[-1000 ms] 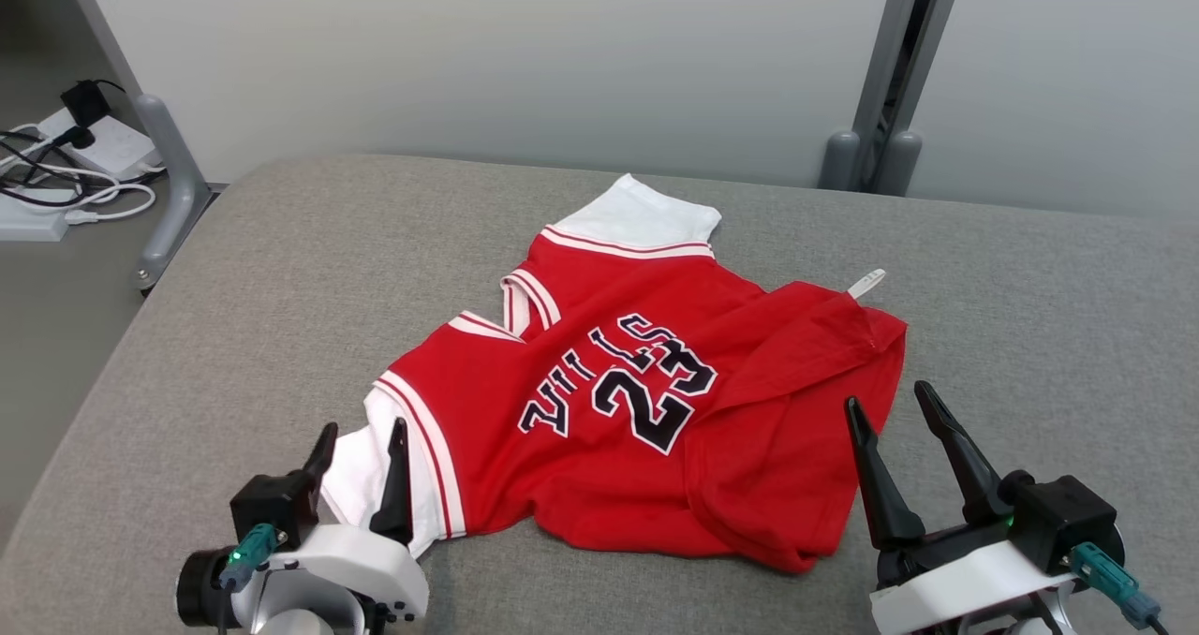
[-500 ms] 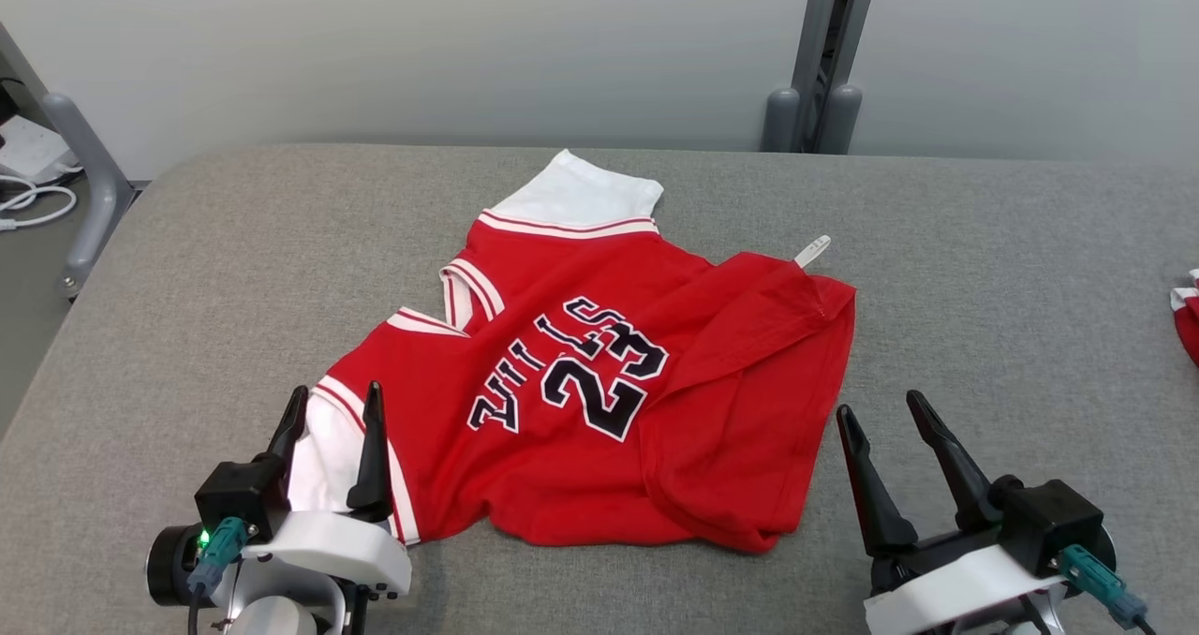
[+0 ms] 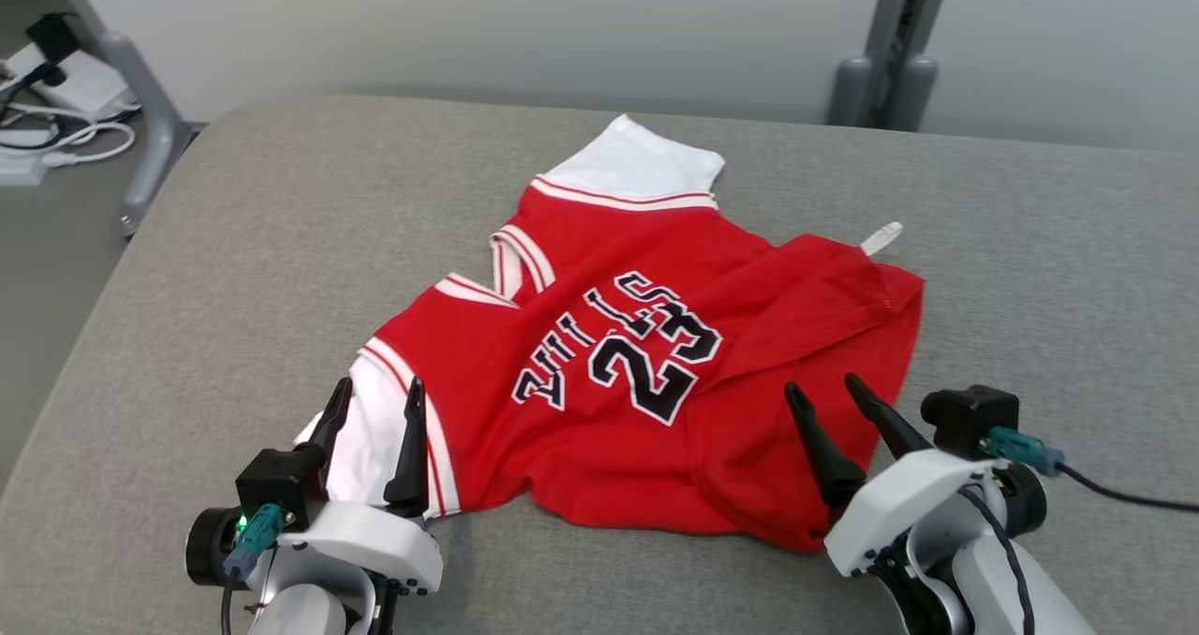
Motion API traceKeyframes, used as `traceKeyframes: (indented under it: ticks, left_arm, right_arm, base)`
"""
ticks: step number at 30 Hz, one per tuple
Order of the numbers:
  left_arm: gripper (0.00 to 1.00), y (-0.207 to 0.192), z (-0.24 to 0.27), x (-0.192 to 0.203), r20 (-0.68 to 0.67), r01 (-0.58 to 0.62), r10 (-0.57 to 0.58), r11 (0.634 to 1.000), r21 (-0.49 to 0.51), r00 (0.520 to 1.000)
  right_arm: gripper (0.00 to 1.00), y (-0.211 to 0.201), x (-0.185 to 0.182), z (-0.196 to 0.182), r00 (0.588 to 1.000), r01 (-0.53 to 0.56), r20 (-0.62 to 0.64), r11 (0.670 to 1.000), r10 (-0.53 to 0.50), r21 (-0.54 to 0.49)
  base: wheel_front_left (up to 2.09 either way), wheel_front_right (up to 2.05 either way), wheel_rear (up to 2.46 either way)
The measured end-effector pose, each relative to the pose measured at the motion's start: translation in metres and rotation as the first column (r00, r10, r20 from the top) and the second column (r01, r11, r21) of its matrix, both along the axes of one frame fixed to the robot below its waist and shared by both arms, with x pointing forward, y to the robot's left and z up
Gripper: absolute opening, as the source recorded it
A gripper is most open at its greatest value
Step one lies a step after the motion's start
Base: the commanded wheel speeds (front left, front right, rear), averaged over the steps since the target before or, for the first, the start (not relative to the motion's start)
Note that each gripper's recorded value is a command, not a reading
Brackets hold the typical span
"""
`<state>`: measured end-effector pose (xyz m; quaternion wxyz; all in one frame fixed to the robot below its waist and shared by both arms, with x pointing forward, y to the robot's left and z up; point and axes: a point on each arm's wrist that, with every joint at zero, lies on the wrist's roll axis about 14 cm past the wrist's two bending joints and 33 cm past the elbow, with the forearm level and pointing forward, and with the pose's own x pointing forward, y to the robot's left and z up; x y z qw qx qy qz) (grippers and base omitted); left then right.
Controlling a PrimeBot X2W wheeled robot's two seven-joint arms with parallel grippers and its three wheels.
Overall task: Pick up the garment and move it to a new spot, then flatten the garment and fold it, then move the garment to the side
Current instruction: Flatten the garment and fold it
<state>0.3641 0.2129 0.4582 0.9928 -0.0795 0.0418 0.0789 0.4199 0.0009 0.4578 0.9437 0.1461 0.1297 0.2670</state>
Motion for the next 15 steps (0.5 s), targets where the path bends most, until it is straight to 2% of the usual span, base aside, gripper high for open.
traceKeyframes:
  ticks: [6,15]
  left_arm:
    - [1.0,0.014,-0.003,-0.008,-0.015,-0.044,0.044,0.999,0.003,0.999]
    - [1.0,0.028,-0.012,-0.021,-0.047,-0.093,0.092,0.996,-0.007,0.995]
  right_arm:
    - [1.0,0.033,0.006,-0.022,0.987,-0.094,-0.133,0.996,0.094,0.007]
    - [1.0,0.056,0.014,-0.043,0.96,-0.117,-0.247,0.991,0.128,0.06]
  base:
    - [0.0,0.0,0.0]
    - [0.0,0.0,0.0]
